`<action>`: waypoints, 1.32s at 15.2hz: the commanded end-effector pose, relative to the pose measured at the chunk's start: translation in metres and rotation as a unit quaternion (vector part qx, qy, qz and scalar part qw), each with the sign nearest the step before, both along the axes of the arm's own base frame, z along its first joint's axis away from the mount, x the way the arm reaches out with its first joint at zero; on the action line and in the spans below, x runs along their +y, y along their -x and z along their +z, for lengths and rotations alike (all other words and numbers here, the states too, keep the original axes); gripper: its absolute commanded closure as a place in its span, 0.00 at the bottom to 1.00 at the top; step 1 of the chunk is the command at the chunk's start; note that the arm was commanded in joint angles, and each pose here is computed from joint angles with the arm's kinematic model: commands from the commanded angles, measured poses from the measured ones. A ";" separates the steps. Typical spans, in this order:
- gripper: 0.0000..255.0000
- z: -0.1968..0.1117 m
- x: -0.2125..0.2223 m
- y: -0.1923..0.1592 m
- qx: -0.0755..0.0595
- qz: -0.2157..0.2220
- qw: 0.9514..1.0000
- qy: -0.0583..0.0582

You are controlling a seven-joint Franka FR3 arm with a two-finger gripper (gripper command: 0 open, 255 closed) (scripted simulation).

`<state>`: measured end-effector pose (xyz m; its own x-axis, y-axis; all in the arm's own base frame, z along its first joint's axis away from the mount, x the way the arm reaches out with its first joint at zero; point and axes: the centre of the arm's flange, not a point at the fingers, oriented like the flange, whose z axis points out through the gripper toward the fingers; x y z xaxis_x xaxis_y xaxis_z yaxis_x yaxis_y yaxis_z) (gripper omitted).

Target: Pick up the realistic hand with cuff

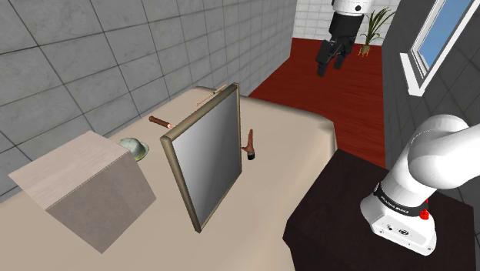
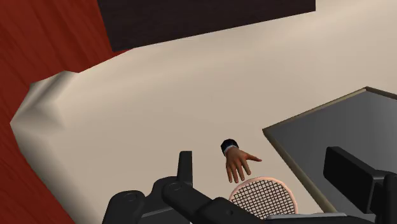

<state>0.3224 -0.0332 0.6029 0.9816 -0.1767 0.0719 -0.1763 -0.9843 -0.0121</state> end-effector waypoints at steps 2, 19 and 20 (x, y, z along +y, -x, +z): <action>0.00 -0.009 0.009 -0.005 0.001 -0.019 1.000 0.003; 0.00 -0.177 0.124 -0.126 0.010 -0.340 0.939 0.047; 0.00 -0.187 0.128 -0.135 0.010 -0.358 0.932 0.049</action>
